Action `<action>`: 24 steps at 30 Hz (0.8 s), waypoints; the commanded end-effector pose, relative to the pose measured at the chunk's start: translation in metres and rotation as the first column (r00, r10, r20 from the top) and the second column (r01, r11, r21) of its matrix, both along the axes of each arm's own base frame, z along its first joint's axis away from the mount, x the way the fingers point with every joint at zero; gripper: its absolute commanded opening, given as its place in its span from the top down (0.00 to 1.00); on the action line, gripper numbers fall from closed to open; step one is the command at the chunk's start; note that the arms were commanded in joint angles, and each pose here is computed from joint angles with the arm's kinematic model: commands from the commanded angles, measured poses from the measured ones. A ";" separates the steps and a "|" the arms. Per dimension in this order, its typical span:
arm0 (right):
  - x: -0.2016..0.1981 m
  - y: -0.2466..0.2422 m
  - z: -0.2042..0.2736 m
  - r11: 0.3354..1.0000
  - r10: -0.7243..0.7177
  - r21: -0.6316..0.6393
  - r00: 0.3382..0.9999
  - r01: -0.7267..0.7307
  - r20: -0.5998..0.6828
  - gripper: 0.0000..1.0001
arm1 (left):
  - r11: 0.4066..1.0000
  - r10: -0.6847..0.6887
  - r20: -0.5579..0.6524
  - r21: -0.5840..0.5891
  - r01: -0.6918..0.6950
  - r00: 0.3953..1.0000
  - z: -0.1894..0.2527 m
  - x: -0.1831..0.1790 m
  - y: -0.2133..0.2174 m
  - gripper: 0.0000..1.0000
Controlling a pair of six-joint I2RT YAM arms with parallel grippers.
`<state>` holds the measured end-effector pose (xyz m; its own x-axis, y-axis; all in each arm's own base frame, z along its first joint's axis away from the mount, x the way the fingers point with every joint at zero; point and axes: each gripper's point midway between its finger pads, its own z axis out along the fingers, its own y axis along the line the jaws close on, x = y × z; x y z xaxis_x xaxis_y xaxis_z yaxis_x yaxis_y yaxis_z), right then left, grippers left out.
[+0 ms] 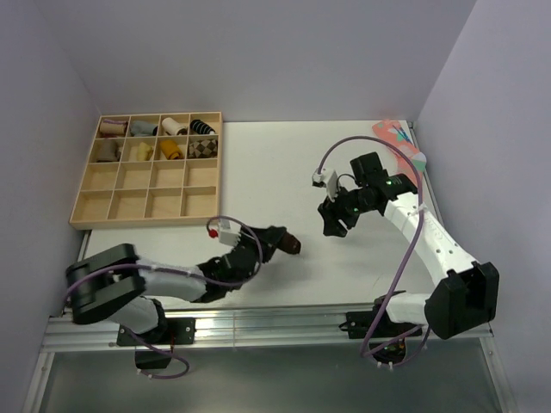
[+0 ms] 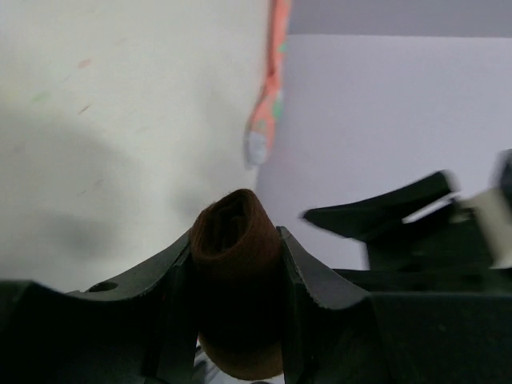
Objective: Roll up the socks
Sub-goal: Pick up the sock at the center of the board, then place the sock in the storage box.
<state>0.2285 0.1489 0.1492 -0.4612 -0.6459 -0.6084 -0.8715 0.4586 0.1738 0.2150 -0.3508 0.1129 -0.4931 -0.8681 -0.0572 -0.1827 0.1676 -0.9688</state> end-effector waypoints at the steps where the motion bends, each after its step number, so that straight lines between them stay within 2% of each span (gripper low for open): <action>1: 0.009 -0.013 0.022 0.998 -0.057 -0.019 0.994 0.058 0.088 0.36 | 0.996 -0.021 0.138 0.087 0.009 0.990 0.053 0.022 0.024 1.00; 2: 0.011 -0.016 0.022 0.997 -0.066 -0.030 0.993 0.070 0.099 0.36 | 0.995 -0.068 0.149 0.089 0.055 0.986 0.061 0.025 0.025 1.00; 3: 0.013 -0.017 0.023 0.997 -0.071 -0.035 0.992 0.075 0.106 0.36 | 0.997 -0.013 0.185 0.074 -0.001 0.983 0.082 0.048 0.048 1.00; 5: 0.014 -0.017 0.028 0.997 -0.066 -0.034 0.992 0.070 0.105 0.36 | 0.989 -0.011 0.202 0.146 -0.019 0.979 0.091 0.077 0.075 1.00; 11: 0.019 -0.022 0.036 0.996 -0.076 -0.029 0.990 0.080 0.117 0.36 | 0.971 -0.042 0.262 0.237 -0.022 0.964 0.129 0.120 0.144 1.00; 12: 0.018 -0.021 0.037 0.997 -0.070 -0.023 0.991 0.073 0.115 0.36 | 0.969 -0.042 0.230 0.247 -0.017 0.972 0.124 0.128 0.164 1.00; 15: 0.018 -0.020 0.035 0.998 -0.064 -0.017 0.991 0.067 0.120 0.36 | 0.965 -0.051 0.256 0.261 -0.018 0.965 0.129 0.147 0.194 1.00; 17: 0.018 -0.019 0.034 0.998 -0.062 -0.012 0.991 0.064 0.121 0.36 | 0.965 -0.056 0.276 0.260 -0.018 0.959 0.136 0.163 0.203 1.00; 18: 0.017 -0.019 0.034 0.998 -0.059 -0.009 0.991 0.061 0.121 0.36 | 0.963 -0.035 0.228 0.269 -0.028 0.973 0.120 0.176 0.210 1.00; 20: 0.017 -0.017 0.036 0.999 -0.053 0.001 0.991 0.053 0.124 0.36 | 0.962 -0.004 0.230 0.267 -0.059 0.973 0.120 0.193 0.214 1.00; 21: 0.017 -0.017 0.035 0.999 -0.053 0.001 0.991 0.053 0.124 0.36 | 0.961 0.003 0.201 0.269 -0.058 0.980 0.107 0.204 0.215 1.00; 23: 0.018 -0.017 0.035 0.999 -0.047 -0.001 0.990 0.047 0.130 0.37 | 0.963 0.002 0.229 0.262 -0.064 0.973 0.117 0.224 0.215 1.00; 24: 0.018 -0.018 0.036 0.999 -0.049 -0.002 0.989 0.049 0.138 0.37 | 0.960 0.001 0.188 0.273 -0.053 0.982 0.099 0.235 0.215 1.00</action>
<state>0.2423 0.1304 0.1724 -0.4449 -0.6351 -0.6314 -0.8542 0.5129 0.0860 0.4274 -0.1272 0.1958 -0.3963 -0.8494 -0.3486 -0.0996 0.4172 -0.9033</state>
